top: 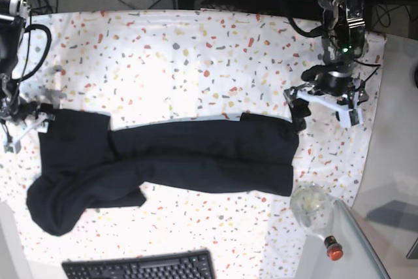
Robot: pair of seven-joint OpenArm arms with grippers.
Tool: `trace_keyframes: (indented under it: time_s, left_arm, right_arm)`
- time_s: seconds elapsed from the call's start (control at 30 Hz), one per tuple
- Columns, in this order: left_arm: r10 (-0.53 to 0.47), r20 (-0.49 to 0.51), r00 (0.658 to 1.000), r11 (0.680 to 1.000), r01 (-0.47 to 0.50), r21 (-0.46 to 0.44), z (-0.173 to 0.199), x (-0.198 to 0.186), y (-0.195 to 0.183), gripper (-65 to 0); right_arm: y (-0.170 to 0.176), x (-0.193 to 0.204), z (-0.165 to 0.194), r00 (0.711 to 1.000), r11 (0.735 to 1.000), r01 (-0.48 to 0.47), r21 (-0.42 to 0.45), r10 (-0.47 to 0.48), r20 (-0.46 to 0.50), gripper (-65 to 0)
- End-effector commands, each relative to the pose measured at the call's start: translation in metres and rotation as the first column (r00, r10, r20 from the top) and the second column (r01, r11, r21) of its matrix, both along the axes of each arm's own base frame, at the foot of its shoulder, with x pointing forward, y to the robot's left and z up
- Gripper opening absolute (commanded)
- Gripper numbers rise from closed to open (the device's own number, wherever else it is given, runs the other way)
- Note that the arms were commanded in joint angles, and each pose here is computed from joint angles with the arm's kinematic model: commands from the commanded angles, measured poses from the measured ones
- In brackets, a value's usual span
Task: Layout the t-shirt on the table in an organized manner, then fold the t-shirt properly
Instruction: 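Grasp the shirt edges with both grippers and stretch them apart lengthwise, then grasp the shirt ends with both grippers and pull them outward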
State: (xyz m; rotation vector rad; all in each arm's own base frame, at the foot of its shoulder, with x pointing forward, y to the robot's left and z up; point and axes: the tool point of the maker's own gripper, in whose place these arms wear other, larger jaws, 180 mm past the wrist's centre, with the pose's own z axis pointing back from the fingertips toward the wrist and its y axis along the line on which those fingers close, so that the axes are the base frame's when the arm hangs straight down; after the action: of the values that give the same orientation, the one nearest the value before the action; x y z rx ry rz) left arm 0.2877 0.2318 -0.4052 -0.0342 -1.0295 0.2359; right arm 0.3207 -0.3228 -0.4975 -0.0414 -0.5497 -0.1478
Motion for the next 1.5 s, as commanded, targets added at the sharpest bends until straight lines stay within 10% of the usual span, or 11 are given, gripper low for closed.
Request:
trace_keyframes:
  time_s: [0.0,0.2,0.37,0.73,1.13,1.23,1.3,1.47]
  left_arm:
    - [0.008,0.048,0.999,1.000,-0.008,0.006,0.013,0.004,0.006,0.0]
    - [0.052,0.009,0.999,0.998,-0.052,0.019,0.002,-0.016,0.027,0.0]
    - [0.073,-0.006,0.997,0.997,-0.073,0.032,0.000,-0.025,0.038,0.0]
    - [0.059,-0.002,0.998,0.998,-0.059,0.038,0.001,-0.021,0.034,0.0]
    - [0.020,-0.031,0.999,1.000,-0.019,0.017,-0.013,-0.014,0.018,0.0]
    - [-0.025,-0.066,0.998,1.000,0.025,0.000,-0.026,-0.017,0.000,0.0]
    - [-0.060,-0.073,0.996,0.998,0.059,-0.012,-0.031,-0.012,-0.014,0.0]
    - [-0.082,-0.073,0.994,0.996,0.079,-0.038,-0.038,0.009,-0.027,0.0]
  right_arm:
    - [0.002,0.006,0.004,1.000,1.000,-0.003,0.004,0.003,0.025,-17.6]
    - [0.028,-0.008,-0.012,1.000,0.999,-0.019,0.048,0.020,-0.011,-24.3]
    - [0.032,-0.013,-0.004,0.999,0.998,-0.048,0.033,0.048,-0.016,-65.0]
    - [0.058,0.093,0.134,0.965,0.985,-0.159,-0.072,0.171,0.200,-65.0]
    - [0.133,0.271,0.243,0.829,0.950,-0.294,-0.109,0.310,0.466,-64.7]
    - [0.133,0.274,0.243,0.841,0.942,-0.307,-0.135,0.335,0.425,-24.8]
    - [0.130,0.269,0.239,0.841,0.937,-0.314,-0.149,0.348,0.414,-10.2]
    - [0.080,0.232,0.205,0.880,0.965,-0.232,-0.126,0.263,0.395,-21.0]
